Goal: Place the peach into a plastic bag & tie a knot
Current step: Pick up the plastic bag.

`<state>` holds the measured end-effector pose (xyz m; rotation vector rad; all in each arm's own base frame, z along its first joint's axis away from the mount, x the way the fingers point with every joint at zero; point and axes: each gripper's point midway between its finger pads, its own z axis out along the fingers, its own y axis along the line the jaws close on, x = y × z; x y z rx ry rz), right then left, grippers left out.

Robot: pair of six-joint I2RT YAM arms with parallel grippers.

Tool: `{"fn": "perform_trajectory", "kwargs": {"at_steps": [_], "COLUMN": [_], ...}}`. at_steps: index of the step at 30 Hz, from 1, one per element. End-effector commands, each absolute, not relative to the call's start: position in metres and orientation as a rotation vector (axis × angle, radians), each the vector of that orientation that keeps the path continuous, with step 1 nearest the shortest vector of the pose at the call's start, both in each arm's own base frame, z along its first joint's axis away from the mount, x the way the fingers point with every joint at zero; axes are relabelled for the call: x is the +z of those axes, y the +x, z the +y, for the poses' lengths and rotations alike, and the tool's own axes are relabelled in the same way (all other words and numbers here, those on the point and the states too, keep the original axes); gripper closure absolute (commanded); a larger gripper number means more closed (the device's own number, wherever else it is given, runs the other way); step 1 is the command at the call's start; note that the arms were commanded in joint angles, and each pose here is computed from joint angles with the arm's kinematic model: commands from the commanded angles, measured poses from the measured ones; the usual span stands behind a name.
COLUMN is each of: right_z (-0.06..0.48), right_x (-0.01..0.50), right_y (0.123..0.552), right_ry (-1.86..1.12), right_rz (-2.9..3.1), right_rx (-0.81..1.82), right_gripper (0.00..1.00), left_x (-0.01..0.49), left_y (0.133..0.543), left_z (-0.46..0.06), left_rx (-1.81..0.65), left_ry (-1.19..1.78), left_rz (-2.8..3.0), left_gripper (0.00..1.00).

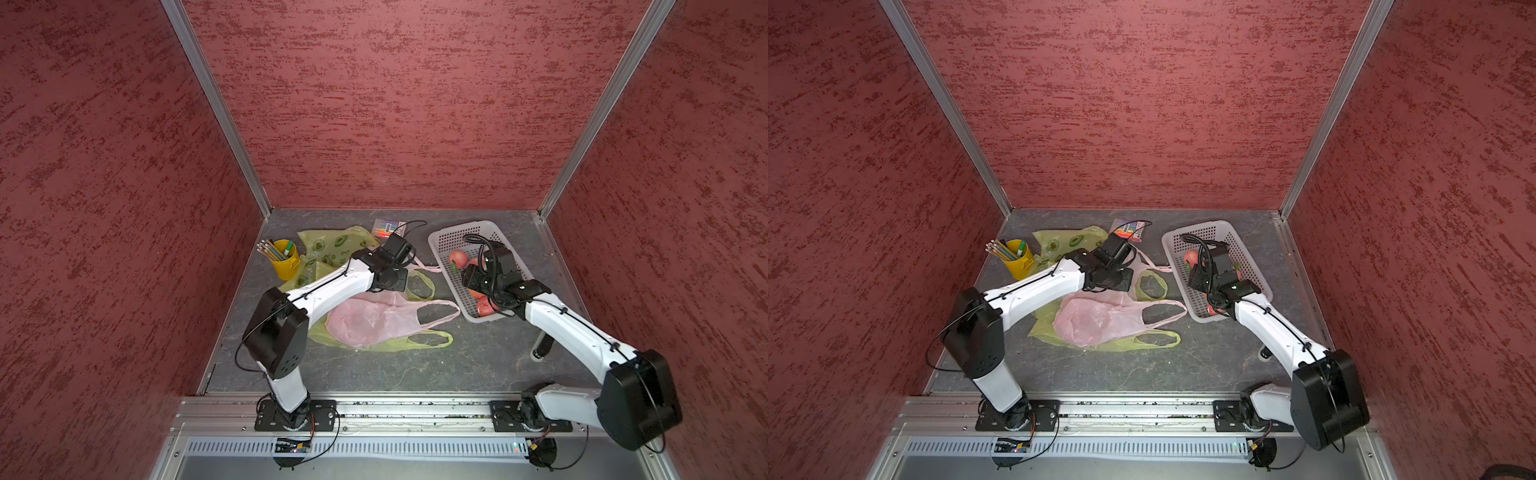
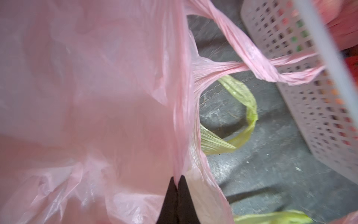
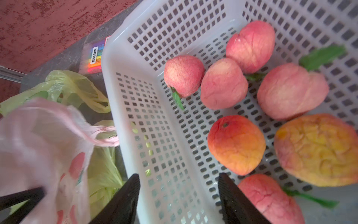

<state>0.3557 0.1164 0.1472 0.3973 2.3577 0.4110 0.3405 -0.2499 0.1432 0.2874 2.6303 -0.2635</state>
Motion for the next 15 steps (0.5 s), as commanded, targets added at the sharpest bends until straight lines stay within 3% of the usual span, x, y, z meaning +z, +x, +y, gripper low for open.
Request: {"fn": "perform_trajectory", "kwargs": {"at_steps": [1, 9, 15], "right_z": [0.112, 0.114, 0.114], "right_x": [0.167, 0.15, 0.133], "right_y": [0.388, 0.445, 0.481], "right_ry": [0.397, 0.382, 0.364], "right_rz": [2.266, 2.289, 2.318], "right_rx": [0.405, 0.376, 0.361], "right_gripper": [0.3, 0.26, 0.26], "left_x": [0.168, 0.21, 0.227], "left_y": [0.326, 0.314, 0.312], "left_z": [-0.244, -0.238, -0.237], "left_rx": [-0.416, -0.844, -1.022], "left_ry": [0.296, 0.251, 0.212], "left_rz": [2.637, 2.559, 2.51], "left_gripper": [1.0, 1.0, 1.0]}}
